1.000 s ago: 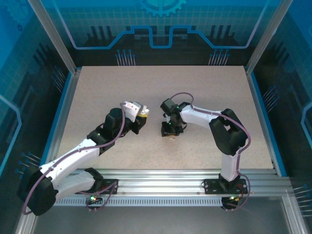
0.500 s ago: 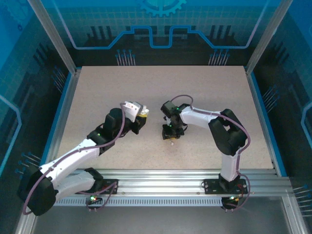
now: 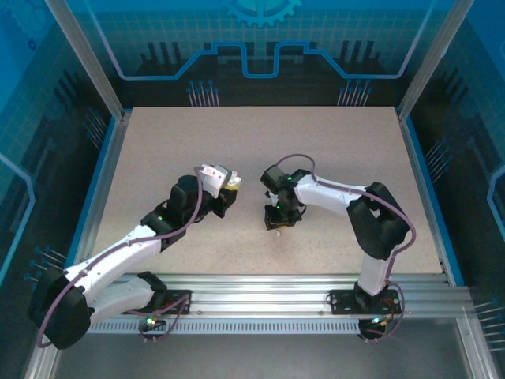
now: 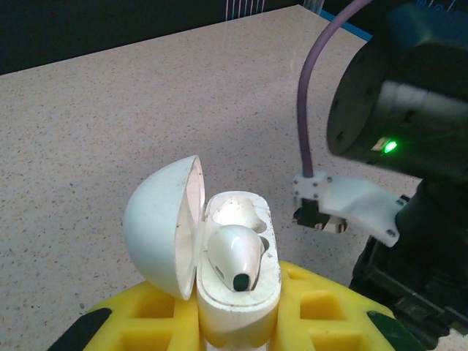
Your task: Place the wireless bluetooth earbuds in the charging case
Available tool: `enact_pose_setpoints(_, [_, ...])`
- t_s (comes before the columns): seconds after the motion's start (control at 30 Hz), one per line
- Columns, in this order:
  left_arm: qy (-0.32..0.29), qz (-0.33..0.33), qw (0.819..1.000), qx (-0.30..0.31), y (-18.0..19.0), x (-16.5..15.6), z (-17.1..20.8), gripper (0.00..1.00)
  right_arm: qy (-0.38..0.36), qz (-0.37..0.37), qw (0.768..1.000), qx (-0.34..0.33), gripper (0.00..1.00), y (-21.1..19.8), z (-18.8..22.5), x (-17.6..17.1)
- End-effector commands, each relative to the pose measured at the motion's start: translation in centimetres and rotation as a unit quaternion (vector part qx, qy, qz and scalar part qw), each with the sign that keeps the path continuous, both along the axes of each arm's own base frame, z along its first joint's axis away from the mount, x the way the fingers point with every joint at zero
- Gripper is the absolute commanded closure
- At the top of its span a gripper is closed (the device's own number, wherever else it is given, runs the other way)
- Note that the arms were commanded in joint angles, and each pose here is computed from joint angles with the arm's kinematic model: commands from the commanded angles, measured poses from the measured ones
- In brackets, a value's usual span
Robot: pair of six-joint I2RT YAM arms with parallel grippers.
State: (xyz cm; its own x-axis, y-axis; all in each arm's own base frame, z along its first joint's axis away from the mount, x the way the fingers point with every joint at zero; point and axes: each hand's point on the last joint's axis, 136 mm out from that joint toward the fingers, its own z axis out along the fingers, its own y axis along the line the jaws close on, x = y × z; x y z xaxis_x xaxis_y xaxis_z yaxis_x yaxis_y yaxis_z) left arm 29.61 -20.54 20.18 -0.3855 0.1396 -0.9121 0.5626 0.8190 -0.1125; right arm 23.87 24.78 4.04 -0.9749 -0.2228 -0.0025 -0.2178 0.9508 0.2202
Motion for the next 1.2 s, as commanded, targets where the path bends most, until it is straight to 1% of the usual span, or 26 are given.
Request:
enact_pose_setpoints(0.0, [-0.005,0.001,1.000,-0.009,0.3,-0.3,0.3,0.83,0.001,0.007,1.000,-0.024,0.66,-1.5,1.3,-1.2])
enact_pose_setpoints(0.1, [-0.004,0.002,1.000,-0.008,0.3,-0.3,0.3,0.83,0.026,-0.045,0.999,0.005,0.65,-1.0,2.4,-2.4])
enact_pose_setpoints(0.17, [-0.005,0.002,1.000,-0.008,0.4,-0.3,0.3,0.83,0.028,-0.068,0.997,0.036,0.64,0.1,3.0,-3.1])
enact_pose_setpoints(0.23, [-0.007,0.001,1.000,-0.009,0.3,-0.3,0.5,0.83,0.037,-0.078,0.995,0.041,0.64,0.8,3.0,-4.0])
enact_pose_setpoints(0.37, [-0.006,-0.003,1.000,-0.011,0.1,-0.2,0.4,0.83,0.050,-0.070,0.996,0.037,0.64,2.4,1.4,-4.9])
enact_pose_setpoints(0.47, [-0.005,-0.004,1.000,-0.013,0.1,-0.3,0.5,0.83,0.043,-0.065,0.997,0.029,0.64,2.8,0.7,-4.4])
enact_pose_setpoints(0.6, [-0.008,-0.002,1.000,-0.012,0.3,-0.5,0.7,0.83,0.026,-0.062,0.998,0.008,0.64,2.1,0.2,-3.4])
enact_pose_setpoints(0.77, [-0.008,-0.003,1.000,-0.014,0.2,-0.4,0.8,0.83,0.026,-0.063,0.998,0.009,0.65,1.8,-0.4,-2.7])
enact_pose_setpoints(1.0, [-0.006,-0.003,1.000,-0.013,0.1,-0.3,0.8,0.83,0.037,-0.061,0.997,0.021,0.65,2.2,-1.1,-2.7])
enact_pose_setpoints(1.17, [-0.005,-0.002,1.000,-0.012,0.2,-0.3,0.8,0.83,0.041,-0.059,0.997,0.018,0.65,2.1,-1.7,-2.7])
